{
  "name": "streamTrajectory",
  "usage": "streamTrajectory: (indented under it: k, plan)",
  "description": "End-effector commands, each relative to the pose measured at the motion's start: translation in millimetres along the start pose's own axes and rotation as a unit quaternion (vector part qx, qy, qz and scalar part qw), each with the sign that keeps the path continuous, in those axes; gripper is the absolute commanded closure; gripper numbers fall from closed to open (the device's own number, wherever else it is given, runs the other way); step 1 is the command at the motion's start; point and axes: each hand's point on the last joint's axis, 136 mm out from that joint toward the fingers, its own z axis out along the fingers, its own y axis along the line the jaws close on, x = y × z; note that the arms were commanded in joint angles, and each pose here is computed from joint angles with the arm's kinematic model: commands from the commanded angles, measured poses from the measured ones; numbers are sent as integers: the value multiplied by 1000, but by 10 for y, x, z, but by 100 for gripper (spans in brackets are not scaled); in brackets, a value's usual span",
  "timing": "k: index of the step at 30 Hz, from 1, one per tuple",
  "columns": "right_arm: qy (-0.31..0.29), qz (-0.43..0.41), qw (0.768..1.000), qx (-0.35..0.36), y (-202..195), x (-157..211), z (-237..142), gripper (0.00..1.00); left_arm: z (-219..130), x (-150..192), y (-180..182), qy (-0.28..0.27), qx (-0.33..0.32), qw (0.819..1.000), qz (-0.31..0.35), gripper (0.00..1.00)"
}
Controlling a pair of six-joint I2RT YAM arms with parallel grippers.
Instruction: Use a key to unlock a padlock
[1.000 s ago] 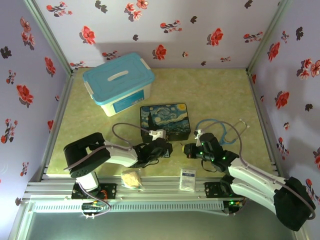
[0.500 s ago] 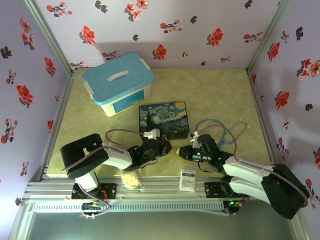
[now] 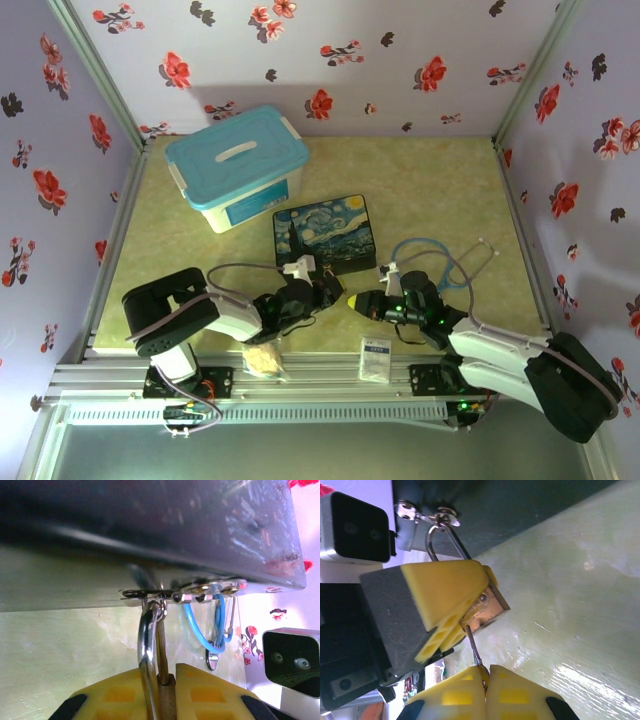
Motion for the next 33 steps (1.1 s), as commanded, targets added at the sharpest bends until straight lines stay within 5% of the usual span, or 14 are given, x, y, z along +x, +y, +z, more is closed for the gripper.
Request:
streamTrajectory:
  k: [1,18,33]
  plan:
    - [7,4,1000,-18,56,28,15,96,-30,-162,-324,-24,48,998,-25,100]
    - [15,11,1000,-7,39,15,23,97,-113,-315,-478,-28,9,999,43,100]
    - [-10,46,996,-73,273,-148,33,97,-108,-339,-506,-34,48,998,-6,100]
